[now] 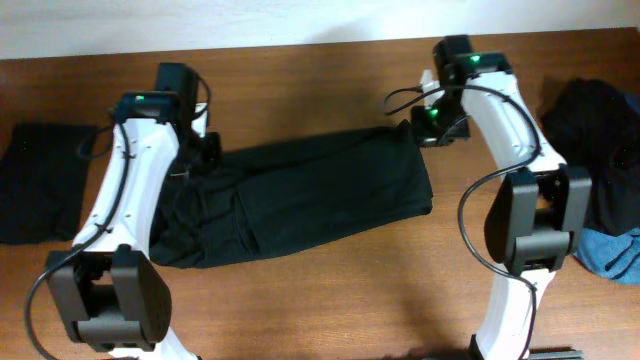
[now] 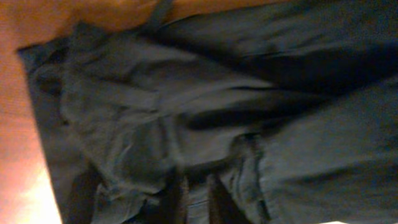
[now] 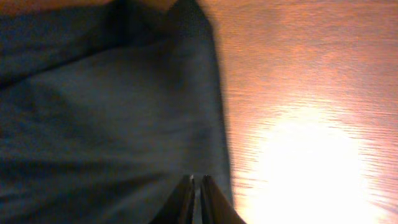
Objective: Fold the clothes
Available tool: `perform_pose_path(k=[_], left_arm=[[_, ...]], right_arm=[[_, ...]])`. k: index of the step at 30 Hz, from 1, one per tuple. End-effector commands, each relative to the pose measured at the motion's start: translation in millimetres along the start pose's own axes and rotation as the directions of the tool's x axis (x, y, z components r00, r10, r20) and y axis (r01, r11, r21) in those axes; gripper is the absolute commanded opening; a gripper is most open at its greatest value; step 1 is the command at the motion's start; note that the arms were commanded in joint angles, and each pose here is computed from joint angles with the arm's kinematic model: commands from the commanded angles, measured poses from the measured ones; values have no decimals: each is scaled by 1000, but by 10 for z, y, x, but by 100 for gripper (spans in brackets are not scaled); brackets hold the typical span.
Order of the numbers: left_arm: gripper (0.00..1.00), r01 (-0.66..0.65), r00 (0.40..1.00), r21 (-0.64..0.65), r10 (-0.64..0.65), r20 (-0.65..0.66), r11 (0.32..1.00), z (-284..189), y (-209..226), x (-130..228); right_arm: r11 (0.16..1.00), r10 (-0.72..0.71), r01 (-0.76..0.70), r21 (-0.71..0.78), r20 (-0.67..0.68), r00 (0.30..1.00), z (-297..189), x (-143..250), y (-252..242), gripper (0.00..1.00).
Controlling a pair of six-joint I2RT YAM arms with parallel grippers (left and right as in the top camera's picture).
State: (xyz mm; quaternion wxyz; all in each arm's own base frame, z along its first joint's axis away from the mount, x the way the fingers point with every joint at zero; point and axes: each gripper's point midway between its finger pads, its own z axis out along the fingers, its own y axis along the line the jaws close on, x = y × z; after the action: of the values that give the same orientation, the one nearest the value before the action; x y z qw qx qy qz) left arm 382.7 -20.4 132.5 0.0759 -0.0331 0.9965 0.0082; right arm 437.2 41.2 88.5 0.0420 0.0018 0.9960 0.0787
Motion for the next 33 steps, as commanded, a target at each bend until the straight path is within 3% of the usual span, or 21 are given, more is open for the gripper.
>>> perform_pose_path(k=[1, 3, 5, 7, 9, 20, 33], left_arm=[[25, 61, 998, -17, -61, 10, 998, -62, 211, -16], [36, 99, 995, -22, -99, 8, 995, -60, 343, -17], [55, 144, 990, -29, -144, 3, 989, -56, 507, -5], [67, 176, 984, -35, -176, -4, 984, -46, 635, 18], [69, 190, 982, -39, -190, -8, 981, -32, 714, 33], [68, 57, 998, -38, -56, 20, 998, 200, 736, -19], [66, -54, 992, -24, 56, 116, 998, 583, 699, -153]], right_arm=[[999, 32, -32, 25, 6, 999, -82, -21, -275, 14], [998, 52, -52, 27, 1, 999, -104, 2, -414, 20], [996, 80, -80, 30, -2, 997, -126, 23, -548, 40], [995, 99, -99, 23, 0, 995, -143, 29, -638, 51], [998, 60, -60, -20, 3, 998, -149, 26, -628, 58], [997, -16, 14, -82, -18, 1000, -113, 76, -433, 63], [986, -108, 99, -133, -61, 992, 245, 223, 5, 62]])
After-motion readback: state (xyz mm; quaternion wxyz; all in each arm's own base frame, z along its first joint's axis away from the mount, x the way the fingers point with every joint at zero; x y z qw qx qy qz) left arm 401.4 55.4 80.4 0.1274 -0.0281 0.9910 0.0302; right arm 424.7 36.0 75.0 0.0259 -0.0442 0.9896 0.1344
